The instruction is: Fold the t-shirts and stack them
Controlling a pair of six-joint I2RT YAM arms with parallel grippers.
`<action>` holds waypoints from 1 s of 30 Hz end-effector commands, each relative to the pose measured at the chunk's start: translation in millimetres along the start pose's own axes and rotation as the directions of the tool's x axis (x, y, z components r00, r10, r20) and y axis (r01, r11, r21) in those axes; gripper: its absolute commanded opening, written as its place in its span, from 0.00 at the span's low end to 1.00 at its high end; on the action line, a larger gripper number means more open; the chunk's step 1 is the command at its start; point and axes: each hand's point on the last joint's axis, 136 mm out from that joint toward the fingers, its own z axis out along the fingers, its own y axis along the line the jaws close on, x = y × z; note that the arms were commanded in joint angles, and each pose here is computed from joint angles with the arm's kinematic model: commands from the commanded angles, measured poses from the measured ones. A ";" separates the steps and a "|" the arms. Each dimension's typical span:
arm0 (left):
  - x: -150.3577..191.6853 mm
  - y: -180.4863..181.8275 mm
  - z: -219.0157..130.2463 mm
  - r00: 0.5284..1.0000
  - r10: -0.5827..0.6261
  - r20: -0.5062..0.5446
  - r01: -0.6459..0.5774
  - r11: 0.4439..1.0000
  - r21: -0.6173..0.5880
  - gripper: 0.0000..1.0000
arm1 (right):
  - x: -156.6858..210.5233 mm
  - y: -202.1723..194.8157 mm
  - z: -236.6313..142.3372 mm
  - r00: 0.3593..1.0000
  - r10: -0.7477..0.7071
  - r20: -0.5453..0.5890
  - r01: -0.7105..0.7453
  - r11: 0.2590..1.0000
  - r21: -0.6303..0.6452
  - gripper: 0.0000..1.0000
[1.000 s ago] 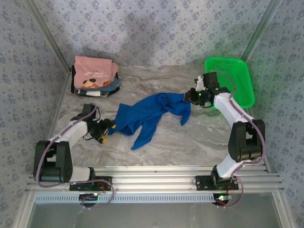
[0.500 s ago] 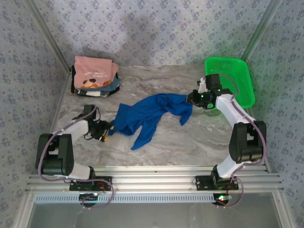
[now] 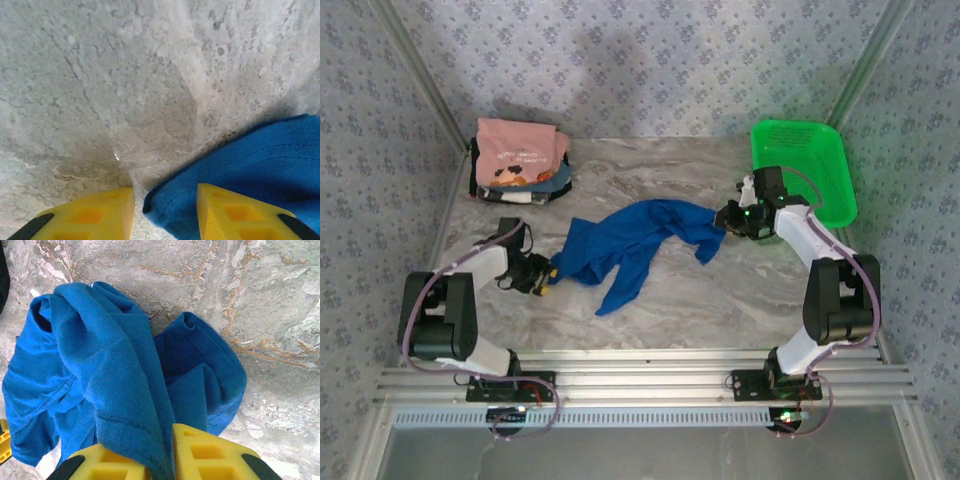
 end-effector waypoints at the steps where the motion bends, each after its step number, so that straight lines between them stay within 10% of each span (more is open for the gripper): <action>1: -9.4 -71.4 10.9 0.993 0.111 0.047 -0.119 0.964 0.239 0.36 | 0.6 2.8 -9.5 1.000 -0.015 0.018 0.015 1.000 -0.006 0.20; 21: -11.9 -96.8 6.8 0.990 0.134 0.041 -0.140 0.951 0.276 0.20 | 2.3 1.7 -5.9 1.000 -0.013 0.008 0.013 1.000 -0.022 0.20; 25: -10.5 -99.6 -5.8 0.985 0.164 0.052 -0.172 0.943 0.284 0.00 | 2.3 -5.8 -7.5 1.000 0.004 -0.002 -0.004 1.000 -0.002 0.31; 30: -8.1 -119.0 -57.0 0.954 0.263 0.143 -0.296 0.899 0.324 0.00 | 3.8 -22.8 -14.8 0.998 0.044 -0.036 -0.041 0.996 0.079 0.56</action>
